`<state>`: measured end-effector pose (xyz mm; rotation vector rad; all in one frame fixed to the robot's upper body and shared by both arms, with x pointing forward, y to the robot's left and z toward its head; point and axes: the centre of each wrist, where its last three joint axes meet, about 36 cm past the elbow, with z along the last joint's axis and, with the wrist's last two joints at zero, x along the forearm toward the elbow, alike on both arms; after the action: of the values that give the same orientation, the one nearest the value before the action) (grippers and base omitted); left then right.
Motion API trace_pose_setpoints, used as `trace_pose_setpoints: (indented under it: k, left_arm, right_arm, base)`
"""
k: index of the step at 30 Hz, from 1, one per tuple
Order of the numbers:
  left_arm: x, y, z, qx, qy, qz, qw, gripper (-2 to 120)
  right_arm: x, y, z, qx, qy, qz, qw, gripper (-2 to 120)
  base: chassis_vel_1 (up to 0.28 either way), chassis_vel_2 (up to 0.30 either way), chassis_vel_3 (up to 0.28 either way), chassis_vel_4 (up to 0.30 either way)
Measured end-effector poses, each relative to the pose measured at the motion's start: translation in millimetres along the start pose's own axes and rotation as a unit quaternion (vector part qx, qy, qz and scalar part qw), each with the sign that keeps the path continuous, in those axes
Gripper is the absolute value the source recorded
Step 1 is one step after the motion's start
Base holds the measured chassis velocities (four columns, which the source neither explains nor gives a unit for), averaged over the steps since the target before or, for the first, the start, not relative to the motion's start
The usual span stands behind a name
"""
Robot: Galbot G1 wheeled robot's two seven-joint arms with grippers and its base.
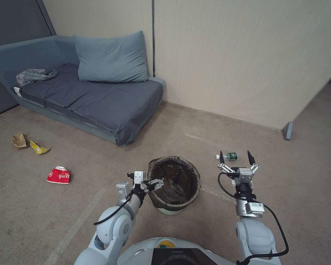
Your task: Pick up the trash bin, then pick up the garbage from the floor and place it into the trash bin.
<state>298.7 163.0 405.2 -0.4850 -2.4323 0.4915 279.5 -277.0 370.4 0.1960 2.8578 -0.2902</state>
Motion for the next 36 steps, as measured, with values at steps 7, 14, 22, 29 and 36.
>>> trace_pose_setpoints:
  k: [7, 14, 22, 29, 36]
  left_arm:
    - [-1, 0.7, 1.5, -0.003, -0.002, -0.01, 0.9999, 100]
    - [7, -5.1, -1.4, -0.021, -0.028, -0.026, 0.999, 100]
    - [20, -13.6, -13.5, -0.046, -0.067, -0.028, 0.9963, 100]
    - [5, -3.2, 1.8, -0.042, -0.036, -0.066, 0.9963, 99]
    - [-3, 4.4, 6.2, -0.036, -0.027, -0.09, 0.9949, 79]
  right_arm:
    - [0, 0, 1, 0.0, 0.001, -0.001, 1.0, 100]
    - [5, -2, 8, 0.006, 0.008, -0.01, 1.0, 100]
    - [5, -1, 9, 0.009, 0.008, -0.017, 1.0, 100]
    - [6, -1, 7, 0.009, 0.003, -0.02, 1.0, 100]
    - [8, -1, 10, 0.01, 0.005, -0.023, 1.0, 100]
  base:
    - [0.0, 0.0, 0.0, 0.0]
    - [0.0, 0.0, 0.0, 0.0]
    - [0.0, 0.0, 0.0, 0.0]
    - [0.0, 0.0, 0.0, 0.0]
    - [0.0, 0.0, 0.0, 0.0]
